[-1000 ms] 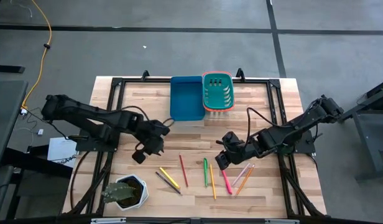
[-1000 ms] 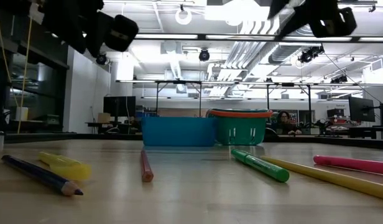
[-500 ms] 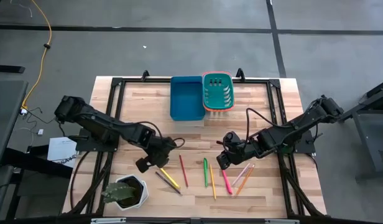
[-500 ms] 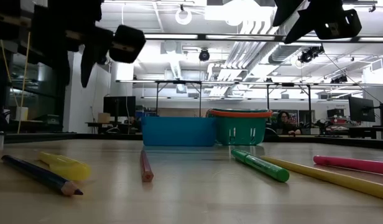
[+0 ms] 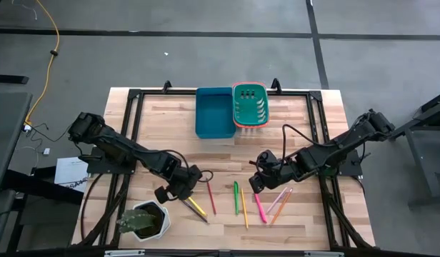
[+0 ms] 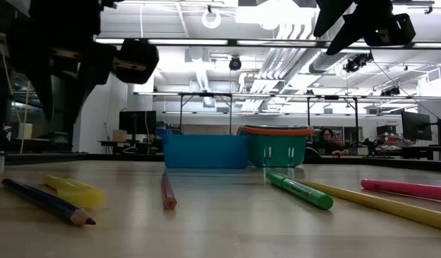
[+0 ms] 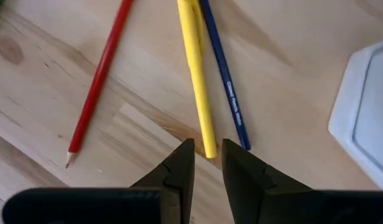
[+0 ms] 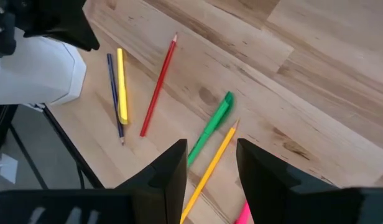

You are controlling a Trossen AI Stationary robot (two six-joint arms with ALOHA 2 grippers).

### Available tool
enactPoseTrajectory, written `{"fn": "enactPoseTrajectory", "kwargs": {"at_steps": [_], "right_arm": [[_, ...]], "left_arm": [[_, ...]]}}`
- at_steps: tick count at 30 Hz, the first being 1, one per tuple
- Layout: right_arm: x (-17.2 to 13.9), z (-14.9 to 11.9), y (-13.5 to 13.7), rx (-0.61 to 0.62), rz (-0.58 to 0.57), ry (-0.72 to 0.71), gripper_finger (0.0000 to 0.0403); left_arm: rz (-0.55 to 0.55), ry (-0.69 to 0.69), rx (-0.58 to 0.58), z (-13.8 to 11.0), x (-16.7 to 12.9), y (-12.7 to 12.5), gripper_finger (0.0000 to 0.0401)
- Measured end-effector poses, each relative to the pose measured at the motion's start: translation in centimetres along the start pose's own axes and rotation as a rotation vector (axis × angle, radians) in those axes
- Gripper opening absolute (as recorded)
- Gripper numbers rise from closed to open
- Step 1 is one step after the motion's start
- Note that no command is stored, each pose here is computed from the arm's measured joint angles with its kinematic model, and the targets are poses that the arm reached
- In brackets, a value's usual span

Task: Sort pens & pencils
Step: Put the yellow pen into the blue bin

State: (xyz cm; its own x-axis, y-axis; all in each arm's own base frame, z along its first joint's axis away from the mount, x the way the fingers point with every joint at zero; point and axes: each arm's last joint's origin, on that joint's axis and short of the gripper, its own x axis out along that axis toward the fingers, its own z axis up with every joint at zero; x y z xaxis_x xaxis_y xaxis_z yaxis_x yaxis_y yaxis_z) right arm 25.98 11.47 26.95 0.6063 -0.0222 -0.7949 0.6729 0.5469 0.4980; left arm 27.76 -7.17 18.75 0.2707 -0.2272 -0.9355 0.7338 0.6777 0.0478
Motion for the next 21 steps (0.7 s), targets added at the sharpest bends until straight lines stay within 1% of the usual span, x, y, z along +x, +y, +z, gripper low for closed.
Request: {"fn": "enactPoseTrajectory", "kwargs": {"at_steps": [3,8,15,21], "right_arm": [[0.0,0.0,0.0,-0.002,-0.001,-0.003,0.0131],[0.0,0.0,0.0,-0.003,-0.003,-0.003,0.0131],[0.0,0.0,-0.1,-0.009,-0.011,0.000,0.0131],[0.0,0.0,-0.2,-0.013,-0.023,0.003,0.0131]], "left_arm": [[0.030,0.001,-0.026,0.1,0.2,0.2,0.0067],[0.069,-0.021,-0.019,0.5,0.7,0.7,0.0067],[0.051,-0.004,-0.025,0.4,1.3,0.6,0.0067],[0.018,-0.047,-0.040,0.8,2.0,0.8,0.0067]]}}
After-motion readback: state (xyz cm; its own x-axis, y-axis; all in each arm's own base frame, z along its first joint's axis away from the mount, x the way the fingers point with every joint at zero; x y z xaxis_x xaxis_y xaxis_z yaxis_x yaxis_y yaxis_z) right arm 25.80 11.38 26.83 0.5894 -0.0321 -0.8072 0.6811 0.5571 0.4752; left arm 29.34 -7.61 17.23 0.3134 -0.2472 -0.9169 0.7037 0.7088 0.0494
